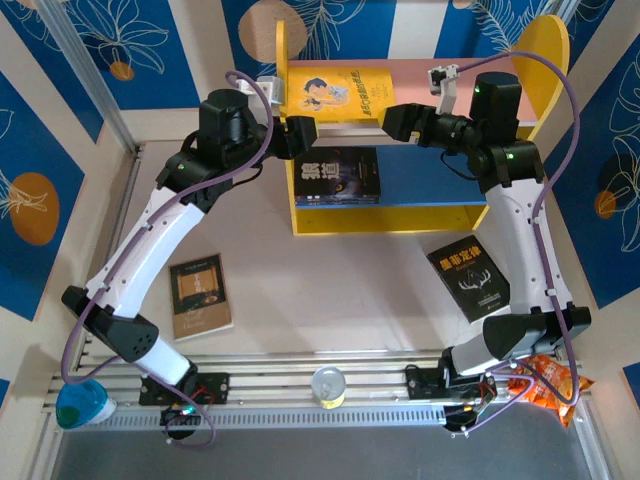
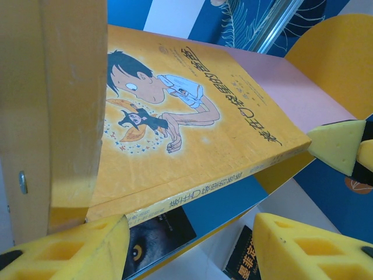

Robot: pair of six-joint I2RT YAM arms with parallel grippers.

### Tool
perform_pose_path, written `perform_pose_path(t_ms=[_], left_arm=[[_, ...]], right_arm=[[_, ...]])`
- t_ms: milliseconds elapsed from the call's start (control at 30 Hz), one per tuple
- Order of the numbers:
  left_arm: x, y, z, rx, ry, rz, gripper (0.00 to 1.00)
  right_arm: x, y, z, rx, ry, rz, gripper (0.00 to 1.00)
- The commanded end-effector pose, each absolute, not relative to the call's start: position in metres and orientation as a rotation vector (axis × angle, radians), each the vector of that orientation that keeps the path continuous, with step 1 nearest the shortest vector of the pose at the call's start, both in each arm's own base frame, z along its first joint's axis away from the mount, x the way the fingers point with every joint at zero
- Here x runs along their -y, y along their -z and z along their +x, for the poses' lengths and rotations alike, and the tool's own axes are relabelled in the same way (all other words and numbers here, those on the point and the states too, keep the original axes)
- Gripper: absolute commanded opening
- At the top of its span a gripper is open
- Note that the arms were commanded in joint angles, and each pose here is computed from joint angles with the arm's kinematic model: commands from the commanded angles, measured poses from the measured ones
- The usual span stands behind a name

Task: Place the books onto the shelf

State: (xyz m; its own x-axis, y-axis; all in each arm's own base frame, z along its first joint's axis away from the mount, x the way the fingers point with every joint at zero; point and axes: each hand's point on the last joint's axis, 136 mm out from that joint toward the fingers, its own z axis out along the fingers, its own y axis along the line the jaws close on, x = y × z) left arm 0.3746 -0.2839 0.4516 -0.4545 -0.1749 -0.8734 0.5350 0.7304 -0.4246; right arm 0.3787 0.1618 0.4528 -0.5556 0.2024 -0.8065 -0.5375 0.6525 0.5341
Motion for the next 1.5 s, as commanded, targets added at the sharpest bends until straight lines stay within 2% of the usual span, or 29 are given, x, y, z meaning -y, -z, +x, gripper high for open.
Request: perform_pose_path(t_ms=[0, 667, 1467], left_arm=[[0.283, -0.46, 0.379, -1.852, 0.811, 0.277, 0.58], [0.282, -0.456, 0.38, -1.862, 0.798, 0.277, 0.58], [0.265, -0.468, 0.374, -1.832, 0.73, 0.25, 0.6]], right_arm=[[-0.172, -0.462, 0.375, -1.91, -1.028, -0.297, 0.74], [-0.174, -0.459, 0.375, -1.916, -1.033, -0.304, 0.74], [-0.15, -0.458, 0.374, -1.905, -0.992, -0.239, 0.78]])
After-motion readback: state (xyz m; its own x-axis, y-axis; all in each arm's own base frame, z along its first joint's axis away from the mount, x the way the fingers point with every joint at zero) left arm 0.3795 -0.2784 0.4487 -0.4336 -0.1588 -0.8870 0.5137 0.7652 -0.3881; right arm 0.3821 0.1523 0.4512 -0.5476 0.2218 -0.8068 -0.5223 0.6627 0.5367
